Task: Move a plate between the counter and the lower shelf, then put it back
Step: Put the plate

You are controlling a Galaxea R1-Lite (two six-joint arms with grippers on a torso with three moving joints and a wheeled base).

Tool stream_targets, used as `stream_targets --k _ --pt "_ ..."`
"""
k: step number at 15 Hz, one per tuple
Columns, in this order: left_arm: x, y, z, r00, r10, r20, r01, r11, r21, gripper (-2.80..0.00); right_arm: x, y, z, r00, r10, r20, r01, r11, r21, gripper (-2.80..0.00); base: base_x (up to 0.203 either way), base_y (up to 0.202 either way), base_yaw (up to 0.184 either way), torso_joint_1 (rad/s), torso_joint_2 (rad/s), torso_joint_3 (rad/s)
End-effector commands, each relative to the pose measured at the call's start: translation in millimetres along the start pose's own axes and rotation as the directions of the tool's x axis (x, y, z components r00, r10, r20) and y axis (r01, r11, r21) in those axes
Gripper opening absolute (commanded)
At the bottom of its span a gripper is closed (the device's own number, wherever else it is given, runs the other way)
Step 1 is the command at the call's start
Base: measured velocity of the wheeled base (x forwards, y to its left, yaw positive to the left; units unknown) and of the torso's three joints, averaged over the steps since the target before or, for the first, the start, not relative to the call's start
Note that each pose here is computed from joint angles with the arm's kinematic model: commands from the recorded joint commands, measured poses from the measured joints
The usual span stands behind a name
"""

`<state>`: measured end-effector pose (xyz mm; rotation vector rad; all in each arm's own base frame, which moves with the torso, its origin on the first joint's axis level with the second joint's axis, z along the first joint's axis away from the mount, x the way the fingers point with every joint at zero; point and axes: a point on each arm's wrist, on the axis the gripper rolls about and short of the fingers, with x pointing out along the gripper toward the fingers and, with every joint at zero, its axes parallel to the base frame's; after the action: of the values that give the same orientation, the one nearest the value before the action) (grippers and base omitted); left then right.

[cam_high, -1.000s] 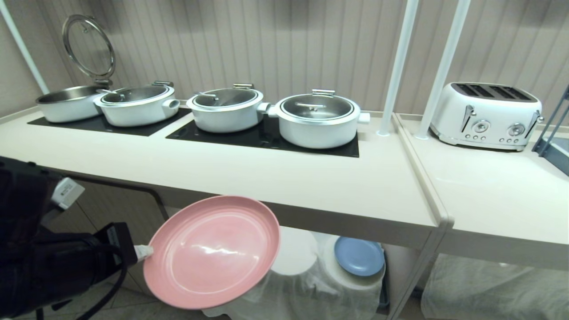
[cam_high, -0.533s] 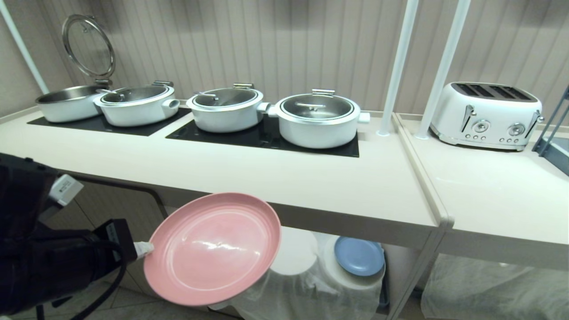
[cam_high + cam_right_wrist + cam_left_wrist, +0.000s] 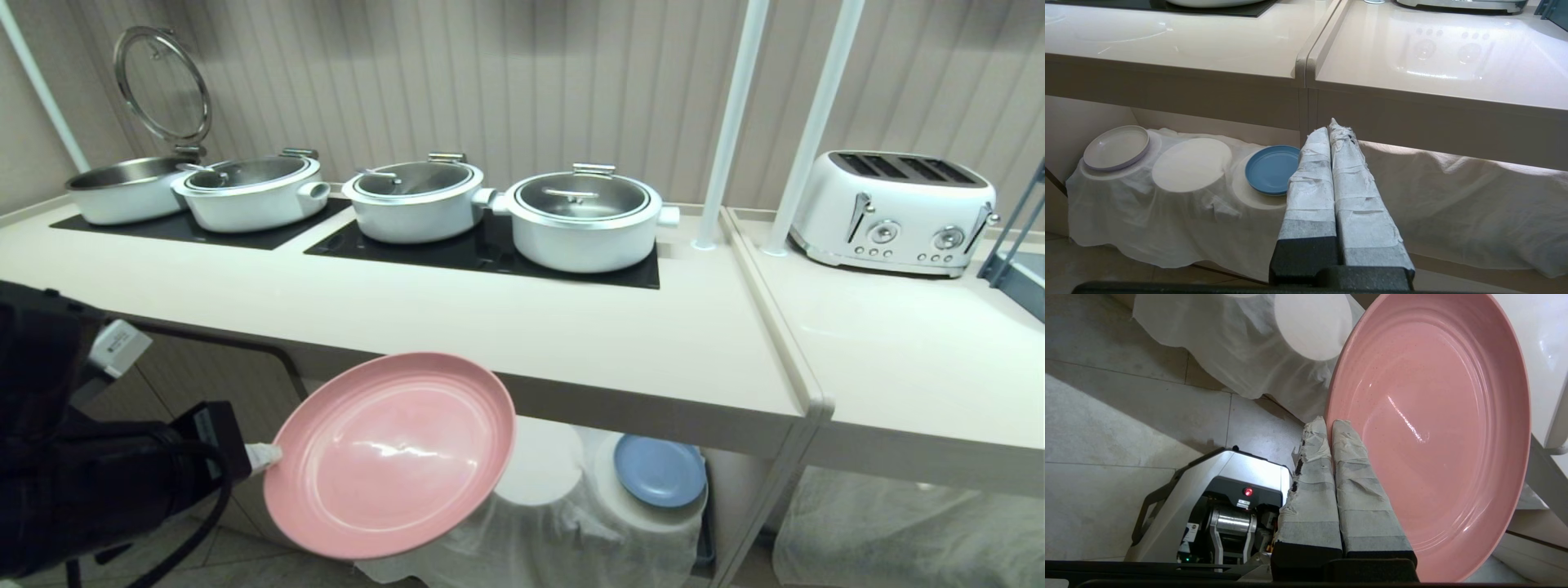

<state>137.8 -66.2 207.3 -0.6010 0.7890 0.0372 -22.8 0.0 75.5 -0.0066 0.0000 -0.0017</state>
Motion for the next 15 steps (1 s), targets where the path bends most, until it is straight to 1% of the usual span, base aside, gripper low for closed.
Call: stream_targets --k 1,13,15 --pt "0.0 0.2 -0.1 1.000 0.002 0.000 -0.002 1.000 -0.005 -2.80 0.0 0.0 0.0 1.000 0.000 0.000 0.000 1.000 -0.001 -2.80 0.000 0.000 0.000 0.000 0.00 0.000" --pt "1.0 0.7 -0.7 1.000 0.005 -0.005 -0.005 1.000 -0.005 -2.80 0.0 0.0 0.0 1.000 0.000 0.000 0.000 1.000 0.000 -2.80 0.000 0.000 0.000 0.000 0.00 0.000" --pt "0.9 0.6 -0.7 1.000 0.005 -0.005 -0.005 1.000 -0.005 -2.80 0.0 0.0 0.0 1.000 0.000 0.000 0.000 1.000 0.000 -2.80 0.007 0.005 -0.124 0.004 0.00 0.001"
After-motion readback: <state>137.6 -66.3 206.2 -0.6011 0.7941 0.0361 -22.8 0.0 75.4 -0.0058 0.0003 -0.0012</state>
